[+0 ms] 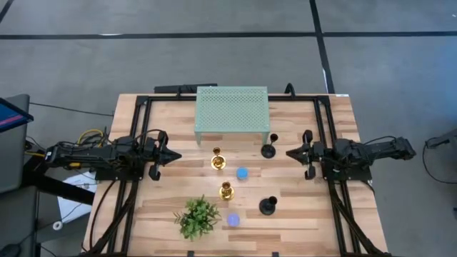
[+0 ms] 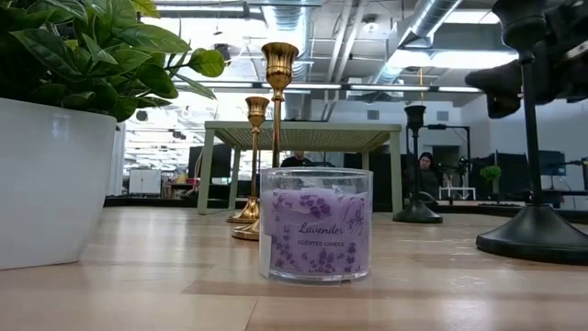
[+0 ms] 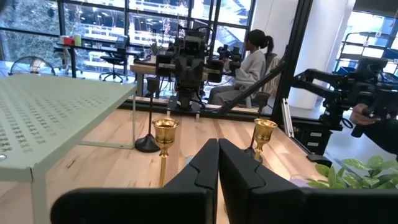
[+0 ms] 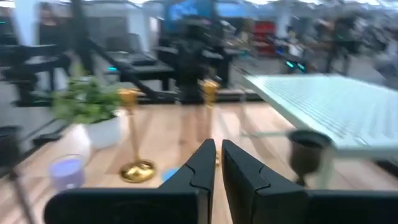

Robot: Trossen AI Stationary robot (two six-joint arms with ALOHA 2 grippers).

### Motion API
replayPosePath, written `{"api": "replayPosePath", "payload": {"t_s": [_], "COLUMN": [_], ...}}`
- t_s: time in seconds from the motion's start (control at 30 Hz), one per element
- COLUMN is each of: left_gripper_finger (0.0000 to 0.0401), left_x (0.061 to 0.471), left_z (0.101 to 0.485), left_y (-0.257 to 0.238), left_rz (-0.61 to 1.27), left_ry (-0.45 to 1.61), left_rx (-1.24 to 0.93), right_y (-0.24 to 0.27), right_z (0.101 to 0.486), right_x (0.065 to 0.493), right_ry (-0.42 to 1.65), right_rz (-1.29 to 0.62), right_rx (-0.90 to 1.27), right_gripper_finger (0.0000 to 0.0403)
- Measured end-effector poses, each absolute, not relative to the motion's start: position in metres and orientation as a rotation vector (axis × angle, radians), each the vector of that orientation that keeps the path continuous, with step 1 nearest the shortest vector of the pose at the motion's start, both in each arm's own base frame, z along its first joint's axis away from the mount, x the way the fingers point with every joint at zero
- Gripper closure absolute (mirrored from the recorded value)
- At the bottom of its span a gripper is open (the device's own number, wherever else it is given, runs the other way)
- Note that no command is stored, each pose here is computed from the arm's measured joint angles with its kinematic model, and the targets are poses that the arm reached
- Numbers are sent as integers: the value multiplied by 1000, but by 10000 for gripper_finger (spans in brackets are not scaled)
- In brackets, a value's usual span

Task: Pick & Place candle stick holders
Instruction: Put the black candlestick on the shelf

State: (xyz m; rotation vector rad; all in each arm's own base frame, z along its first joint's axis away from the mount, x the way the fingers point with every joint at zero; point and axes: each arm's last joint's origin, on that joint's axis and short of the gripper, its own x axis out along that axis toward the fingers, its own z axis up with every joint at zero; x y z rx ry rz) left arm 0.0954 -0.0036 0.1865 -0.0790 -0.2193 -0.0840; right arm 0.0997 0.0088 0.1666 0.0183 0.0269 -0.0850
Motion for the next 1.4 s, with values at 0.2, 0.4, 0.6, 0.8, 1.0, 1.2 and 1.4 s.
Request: {"api": "replayPosePath", "payload": {"t_s": [0.2, 0.4, 0.6, 0.8, 1.0, 1.2, 1.4], "left_gripper_finger": [389, 389, 389, 389, 389, 389, 389], "left_x": [95, 95, 95, 95, 95, 95, 95], "left_z": [186, 187, 187, 187, 187, 187, 187], "left_y": [-4, -4, -3, -3, -3, -3, -3], "left_rz": [-77, -72, -66, -66, -66, -66, -66], "left_ry": [-222, -228, -229, -228, -228, -224, -223], "left_rx": [-20, 6, 6, 6, 6, 6, 6], "right_y": [2, -2, -3, -3, -3, -3, -3], "right_z": [153, 137, 139, 141, 140, 136, 133], "right_x": [109, 118, 127, 134, 141, 146, 151], "right_ry": [179, 322, 285, 239, 223, 236, 223], "right_rz": [-269, -333, -363, -390, -390, -402, -427], "right_rx": [54, 104, 100, 101, 107, 102, 101], "right_gripper_finger": [381, 380, 345, 285, 244, 238, 255]}}
